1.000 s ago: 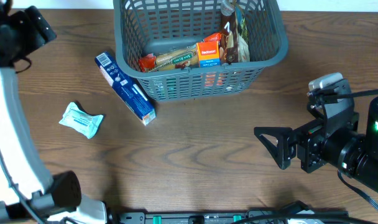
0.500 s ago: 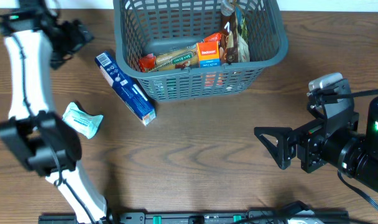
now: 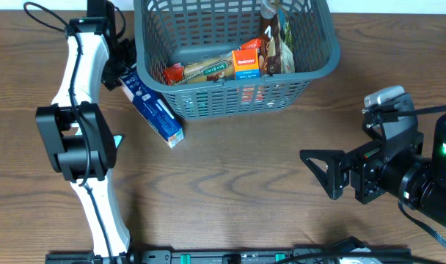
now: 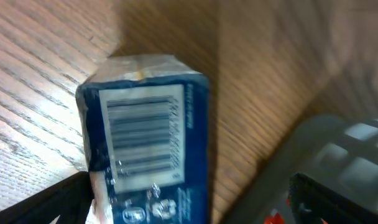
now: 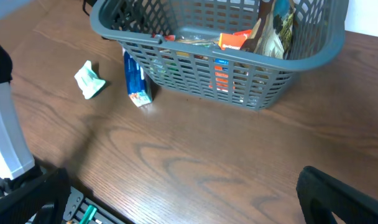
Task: Pack container
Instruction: 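Move the left gripper to the blue Kleenex box and grasp it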
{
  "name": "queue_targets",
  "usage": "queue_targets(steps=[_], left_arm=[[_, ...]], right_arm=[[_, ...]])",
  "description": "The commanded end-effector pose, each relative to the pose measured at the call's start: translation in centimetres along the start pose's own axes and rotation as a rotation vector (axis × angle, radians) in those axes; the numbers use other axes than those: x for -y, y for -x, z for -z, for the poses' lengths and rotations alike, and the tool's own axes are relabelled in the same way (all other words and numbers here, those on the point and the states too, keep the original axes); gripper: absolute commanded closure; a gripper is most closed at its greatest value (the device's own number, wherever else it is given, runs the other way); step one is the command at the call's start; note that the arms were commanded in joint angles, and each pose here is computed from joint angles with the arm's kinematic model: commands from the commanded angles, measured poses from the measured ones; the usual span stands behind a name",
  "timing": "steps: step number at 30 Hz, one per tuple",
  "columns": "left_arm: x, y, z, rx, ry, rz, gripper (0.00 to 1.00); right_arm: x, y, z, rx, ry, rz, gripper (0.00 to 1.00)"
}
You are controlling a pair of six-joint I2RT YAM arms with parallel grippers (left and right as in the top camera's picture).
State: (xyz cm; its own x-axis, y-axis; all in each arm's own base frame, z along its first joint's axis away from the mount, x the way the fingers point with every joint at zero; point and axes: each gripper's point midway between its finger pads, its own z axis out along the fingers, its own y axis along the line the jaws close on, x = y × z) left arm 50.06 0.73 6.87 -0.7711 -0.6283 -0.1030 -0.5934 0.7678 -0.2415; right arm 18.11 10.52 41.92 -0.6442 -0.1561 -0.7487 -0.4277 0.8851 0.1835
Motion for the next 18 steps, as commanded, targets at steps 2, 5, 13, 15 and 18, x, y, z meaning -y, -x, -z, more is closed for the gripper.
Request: queue_targets(steps=[2,5,13,15,18], left_arm=[[-1.7,-0.2,-1.2,-0.007,0.083,0.036,0.01],[-2.4,-0.4,-1.5,-0.012,0.113,0.037,0.01],[-2.6,-1.0,-3.0,-0.017,0.115,0.03,0.01],[-2.8,-1.1,-3.5,-0.019,0.116,0.031,0.01],[-2.9,-1.2,-3.9,-0.017,0.115,0.033,0.01]], right_arm=[[0.1,0.2,0.3,0.01,-0.007,-0.019,0.01],[0.1,0.2,0.3,0.01,-0.007,-0.019,0.01],[0.1,0.2,0.3,0.01,-0.007,-0.019,0.01],[0.1,0.2,0.3,0.01,-0.007,-0.019,0.01],[0.1,0.2,0.3,0.01,-0.007,-0.019,0.01]])
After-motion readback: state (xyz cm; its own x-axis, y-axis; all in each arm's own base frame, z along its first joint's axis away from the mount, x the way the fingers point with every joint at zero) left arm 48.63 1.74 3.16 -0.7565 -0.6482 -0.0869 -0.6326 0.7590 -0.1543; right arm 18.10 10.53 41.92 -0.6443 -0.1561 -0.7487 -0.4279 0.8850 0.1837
